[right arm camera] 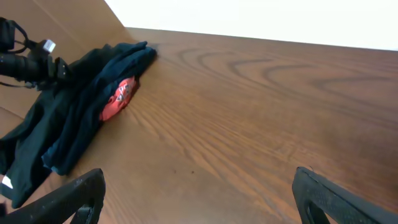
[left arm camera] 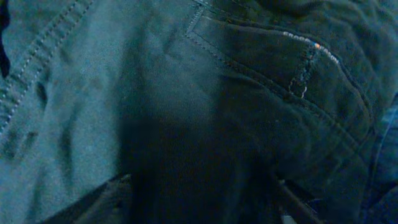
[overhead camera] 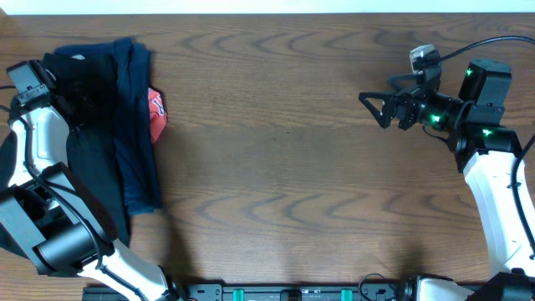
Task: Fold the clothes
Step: 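Grasp the black shorts with the left gripper and drag them rightward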
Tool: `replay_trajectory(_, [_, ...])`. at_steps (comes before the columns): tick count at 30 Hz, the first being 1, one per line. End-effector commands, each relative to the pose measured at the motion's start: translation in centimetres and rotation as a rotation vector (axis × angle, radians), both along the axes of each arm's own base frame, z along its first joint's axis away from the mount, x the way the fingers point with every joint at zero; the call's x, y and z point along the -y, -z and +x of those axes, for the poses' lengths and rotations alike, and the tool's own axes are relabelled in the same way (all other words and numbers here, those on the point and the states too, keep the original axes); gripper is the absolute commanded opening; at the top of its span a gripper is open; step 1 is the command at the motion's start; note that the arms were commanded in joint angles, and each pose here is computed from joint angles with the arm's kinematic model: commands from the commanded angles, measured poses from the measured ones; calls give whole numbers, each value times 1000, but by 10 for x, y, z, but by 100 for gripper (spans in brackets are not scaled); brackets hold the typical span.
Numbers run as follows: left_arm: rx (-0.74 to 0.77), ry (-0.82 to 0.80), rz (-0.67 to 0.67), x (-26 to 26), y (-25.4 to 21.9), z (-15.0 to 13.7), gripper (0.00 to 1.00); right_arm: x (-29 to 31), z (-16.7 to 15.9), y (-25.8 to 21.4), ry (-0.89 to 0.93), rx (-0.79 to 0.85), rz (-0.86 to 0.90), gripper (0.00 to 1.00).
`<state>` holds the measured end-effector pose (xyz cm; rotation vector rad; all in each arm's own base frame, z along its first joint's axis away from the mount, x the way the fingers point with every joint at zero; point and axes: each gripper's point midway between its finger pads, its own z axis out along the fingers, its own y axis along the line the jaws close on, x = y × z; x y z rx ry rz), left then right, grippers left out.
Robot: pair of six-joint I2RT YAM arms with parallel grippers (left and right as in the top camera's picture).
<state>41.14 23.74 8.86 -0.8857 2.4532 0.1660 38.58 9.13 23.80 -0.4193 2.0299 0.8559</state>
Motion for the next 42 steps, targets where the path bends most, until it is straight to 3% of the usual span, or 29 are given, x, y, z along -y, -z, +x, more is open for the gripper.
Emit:
replay_trajectory(1, [-30,-34,-26,-2,17,0,43,-5,1,-7,-24,13,5,94])
replay_trajectory(3, [-31,-62,-49,-1,21,-1,24,-5,1,-6,-24,13,5,94])
replay_trajectory(7, [-8,-90,-55,-1,15,0,7,-5,2,-8,-24,23,4,94])
replay_trajectory(12, [86,-119,-35,-2,-26,3,6,-5,2,-8,-23,25,3,93])
replay_trajectory(17, [328,6,-101,31,-111,23,6,-5,4,-12,-24,49,2,91])
replay_trajectory(19, [437,72,-144,57,-151,28,6,-5,7,-16,-20,65,5,77])
replay_trajectory(22, [572,201,-200,110,-203,33,6,-1,13,-24,1,102,9,68])
replay_trajectory(28, [706,582,-273,273,-264,35,6,23,29,-63,114,194,84,67])
replay_trajectory(34, [654,791,-297,403,-239,36,6,58,25,-94,208,278,92,67])
replay_trajectory(42, [417,971,-342,527,-120,31,6,105,15,-109,328,319,69,70])
